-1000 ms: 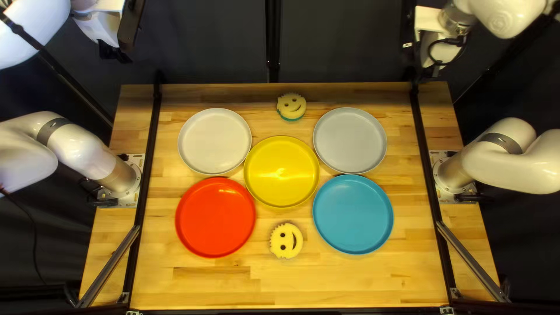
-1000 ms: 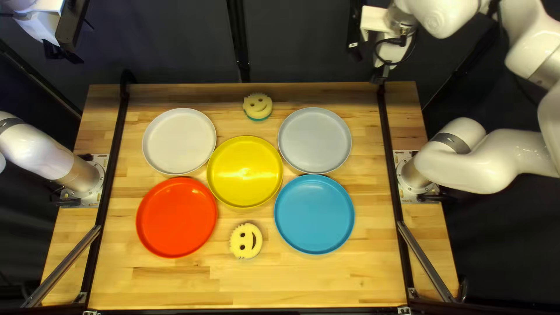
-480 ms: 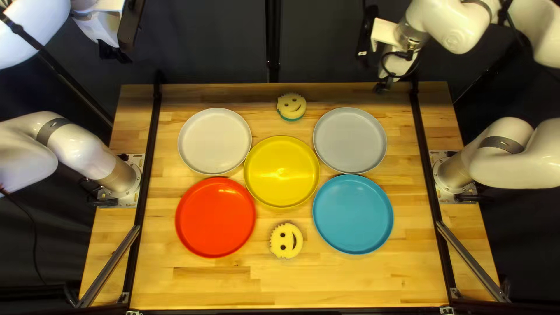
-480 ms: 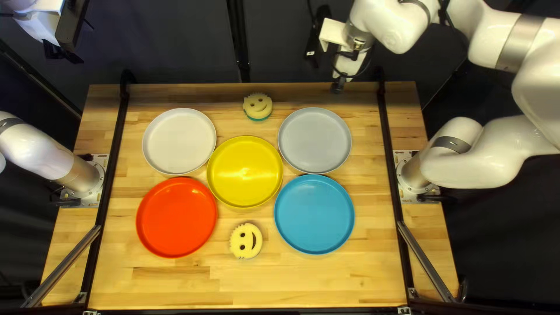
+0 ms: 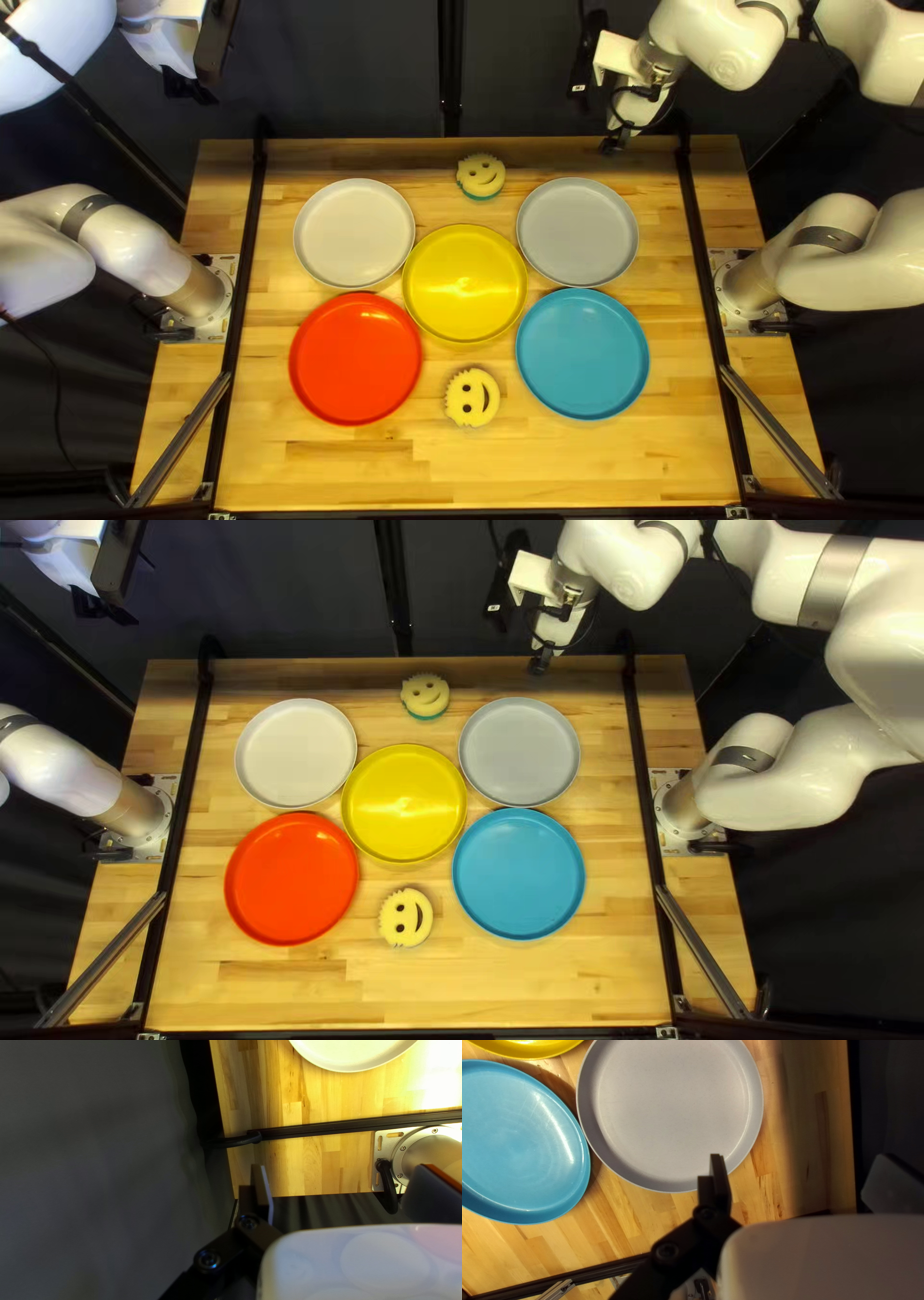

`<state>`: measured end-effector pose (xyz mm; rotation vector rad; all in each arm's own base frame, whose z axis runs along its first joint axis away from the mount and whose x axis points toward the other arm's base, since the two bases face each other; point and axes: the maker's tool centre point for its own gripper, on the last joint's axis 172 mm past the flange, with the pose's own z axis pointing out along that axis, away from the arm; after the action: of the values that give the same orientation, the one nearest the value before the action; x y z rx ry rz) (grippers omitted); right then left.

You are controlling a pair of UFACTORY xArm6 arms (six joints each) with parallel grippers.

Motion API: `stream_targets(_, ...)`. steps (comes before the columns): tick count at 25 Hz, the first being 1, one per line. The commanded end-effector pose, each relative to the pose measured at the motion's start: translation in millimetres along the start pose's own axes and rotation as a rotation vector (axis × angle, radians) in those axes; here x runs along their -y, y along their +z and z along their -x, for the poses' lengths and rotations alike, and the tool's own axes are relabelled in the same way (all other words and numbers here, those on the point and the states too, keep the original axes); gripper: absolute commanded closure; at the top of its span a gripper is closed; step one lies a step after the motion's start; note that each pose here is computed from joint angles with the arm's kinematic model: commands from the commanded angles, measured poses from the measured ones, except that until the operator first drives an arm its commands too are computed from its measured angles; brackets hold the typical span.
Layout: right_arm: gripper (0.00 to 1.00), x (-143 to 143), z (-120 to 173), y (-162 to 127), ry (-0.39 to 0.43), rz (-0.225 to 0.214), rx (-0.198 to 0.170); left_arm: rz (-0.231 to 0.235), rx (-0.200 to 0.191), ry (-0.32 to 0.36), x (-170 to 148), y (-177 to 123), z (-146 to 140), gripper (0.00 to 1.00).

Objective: Pick up sponge and scrub the plate

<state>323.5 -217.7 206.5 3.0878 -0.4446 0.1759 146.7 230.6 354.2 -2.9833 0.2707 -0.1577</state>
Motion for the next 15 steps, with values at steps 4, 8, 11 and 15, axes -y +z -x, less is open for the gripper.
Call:
stream_targets(4, 0.00, -5.3, -42.5, 39.2, 0.053, -0.061, -0.023, 0.000, 0.000, 0.000, 0.0, 0.0, 0.0, 0.00)
stream_targets(8, 0.00, -7.3, -61.2, 59.3, 0.085, -0.077, -0.032, 0.000, 0.000, 0.000, 0.0, 0.0, 0.0, 0.00)
stream_targets(11, 0.00, -3.5, -72.6, 70.9, 0.101, -0.077, -0.041, 0.000, 0.000, 0.000, 0.0, 0.0, 0.0, 0.00)
stream_targets(15, 0.00, -2.1, -89.6, 86.1, 0.125, -0.060, -0.054, 0.000, 0.000, 0.000, 0.0, 0.0, 0.0, 0.00)
